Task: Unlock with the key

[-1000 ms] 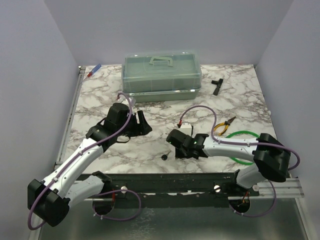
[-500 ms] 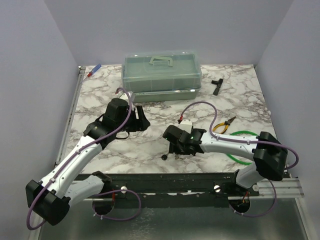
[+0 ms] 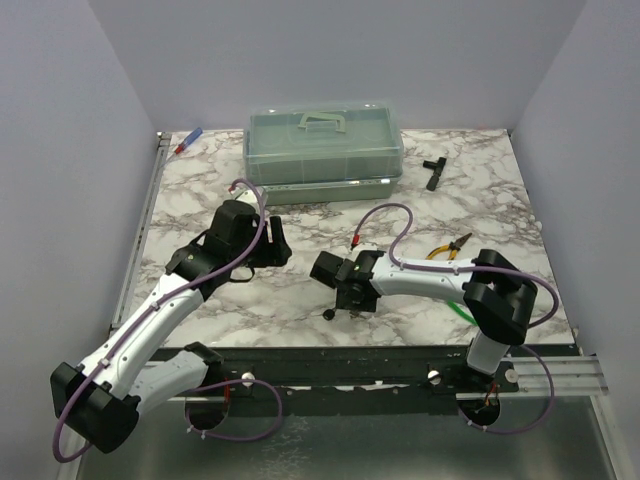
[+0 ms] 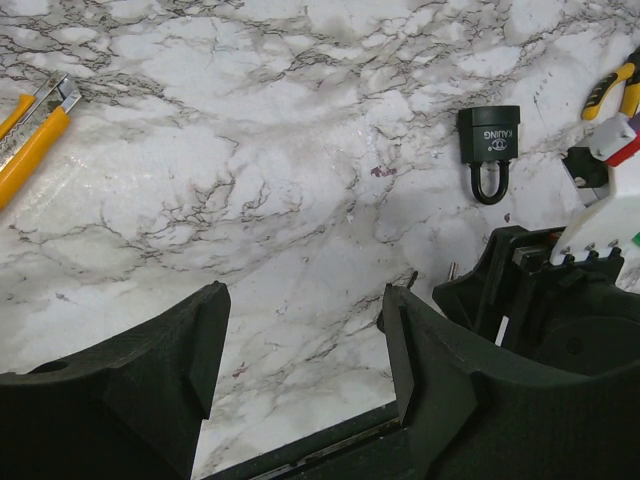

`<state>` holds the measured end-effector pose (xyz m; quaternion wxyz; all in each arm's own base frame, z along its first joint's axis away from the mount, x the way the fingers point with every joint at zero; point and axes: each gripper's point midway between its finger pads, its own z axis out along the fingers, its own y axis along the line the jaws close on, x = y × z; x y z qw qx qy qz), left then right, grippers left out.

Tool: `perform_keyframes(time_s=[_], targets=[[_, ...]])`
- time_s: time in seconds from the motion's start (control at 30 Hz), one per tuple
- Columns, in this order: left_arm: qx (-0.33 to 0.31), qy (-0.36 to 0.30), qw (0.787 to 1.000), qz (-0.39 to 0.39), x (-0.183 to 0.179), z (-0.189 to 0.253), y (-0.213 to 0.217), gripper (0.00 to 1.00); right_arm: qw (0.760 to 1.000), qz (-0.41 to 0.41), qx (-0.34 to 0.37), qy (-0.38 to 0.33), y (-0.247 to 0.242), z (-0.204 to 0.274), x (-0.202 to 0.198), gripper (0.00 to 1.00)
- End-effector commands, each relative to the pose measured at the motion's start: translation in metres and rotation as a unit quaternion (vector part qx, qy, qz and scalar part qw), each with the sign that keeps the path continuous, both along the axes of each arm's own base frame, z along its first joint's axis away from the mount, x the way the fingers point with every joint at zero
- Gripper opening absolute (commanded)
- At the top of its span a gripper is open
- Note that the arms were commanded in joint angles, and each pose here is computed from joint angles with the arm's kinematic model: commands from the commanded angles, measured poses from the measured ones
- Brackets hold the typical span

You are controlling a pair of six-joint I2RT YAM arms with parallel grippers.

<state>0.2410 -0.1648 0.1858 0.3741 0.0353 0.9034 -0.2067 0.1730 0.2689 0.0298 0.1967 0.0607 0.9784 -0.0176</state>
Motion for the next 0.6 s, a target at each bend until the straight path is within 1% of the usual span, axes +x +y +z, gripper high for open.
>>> perform_keyframes(time_s=[0.0, 0.2, 0.37, 0.57], targets=[[0.008, -0.012, 1.000, 0.001, -0.003, 0.002, 0.006, 0.69, 1.000, -0.013, -0.026, 0.007, -0.004, -0.005, -0.002, 0.49], [0.006, -0.017, 1.000, 0.002, -0.004, 0.005, 0.007, 0.69, 1.000, -0.004, -0.017, 0.007, 0.003, -0.011, -0.001, 0.46], [0.006, -0.016, 1.000, 0.002, -0.003, 0.004, 0.007, 0.69, 1.000, 0.000, -0.017, 0.013, 0.003, -0.016, -0.003, 0.39], [0.008, -0.016, 1.000, 0.005, -0.003, 0.004, 0.008, 0.69, 1.000, 0.000, -0.008, 0.022, 0.004, -0.022, -0.007, 0.33]])
